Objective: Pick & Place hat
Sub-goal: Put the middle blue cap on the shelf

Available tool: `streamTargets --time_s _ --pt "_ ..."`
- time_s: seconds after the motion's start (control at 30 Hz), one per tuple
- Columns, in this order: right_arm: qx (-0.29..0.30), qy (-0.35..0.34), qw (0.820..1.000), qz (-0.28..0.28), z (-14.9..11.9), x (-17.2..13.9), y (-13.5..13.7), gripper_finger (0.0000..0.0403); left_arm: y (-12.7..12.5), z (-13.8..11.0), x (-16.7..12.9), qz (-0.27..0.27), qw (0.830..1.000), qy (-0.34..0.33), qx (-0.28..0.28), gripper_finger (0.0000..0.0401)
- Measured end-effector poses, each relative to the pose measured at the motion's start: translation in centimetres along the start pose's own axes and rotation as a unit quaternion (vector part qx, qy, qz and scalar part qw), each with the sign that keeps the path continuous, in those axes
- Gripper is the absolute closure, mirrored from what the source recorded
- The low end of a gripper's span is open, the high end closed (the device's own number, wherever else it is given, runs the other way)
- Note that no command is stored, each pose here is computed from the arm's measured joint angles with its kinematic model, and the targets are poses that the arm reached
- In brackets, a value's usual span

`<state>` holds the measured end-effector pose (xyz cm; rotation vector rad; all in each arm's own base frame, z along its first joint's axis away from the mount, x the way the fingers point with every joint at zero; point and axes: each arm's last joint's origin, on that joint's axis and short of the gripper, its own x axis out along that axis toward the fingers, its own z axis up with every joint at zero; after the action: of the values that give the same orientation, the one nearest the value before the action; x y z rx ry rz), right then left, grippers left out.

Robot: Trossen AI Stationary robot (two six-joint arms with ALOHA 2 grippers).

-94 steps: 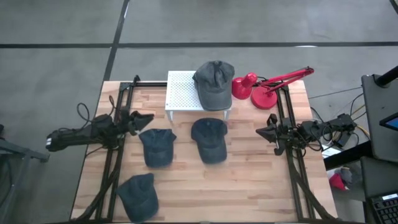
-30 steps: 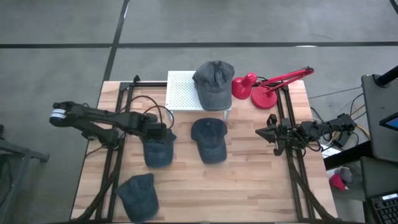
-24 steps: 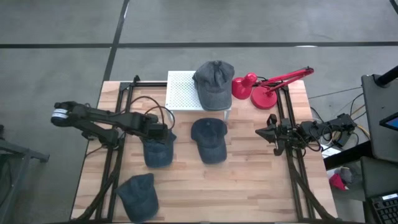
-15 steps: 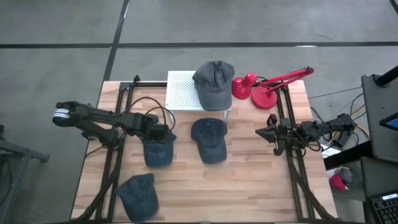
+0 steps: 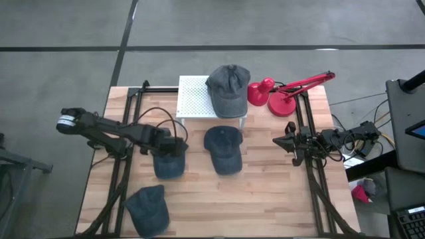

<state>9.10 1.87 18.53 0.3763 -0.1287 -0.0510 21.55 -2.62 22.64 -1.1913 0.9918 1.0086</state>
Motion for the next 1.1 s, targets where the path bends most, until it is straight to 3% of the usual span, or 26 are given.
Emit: streamTargets --time_s 0.23,1.1 --pt "0.0 0.0 1.0 0.0 0.0 0.0 0.0 0.0394 0.1 -1.4 -0.2 -0.008 0.999 -0.025 -0.035 0.0179" --pt "0.0 0.0 1.0 0.0 0.0 0.0 0.0 0.0394 0.8 -1.3 0.8 0.005 0.999 -0.048 -0.02 0.0178"
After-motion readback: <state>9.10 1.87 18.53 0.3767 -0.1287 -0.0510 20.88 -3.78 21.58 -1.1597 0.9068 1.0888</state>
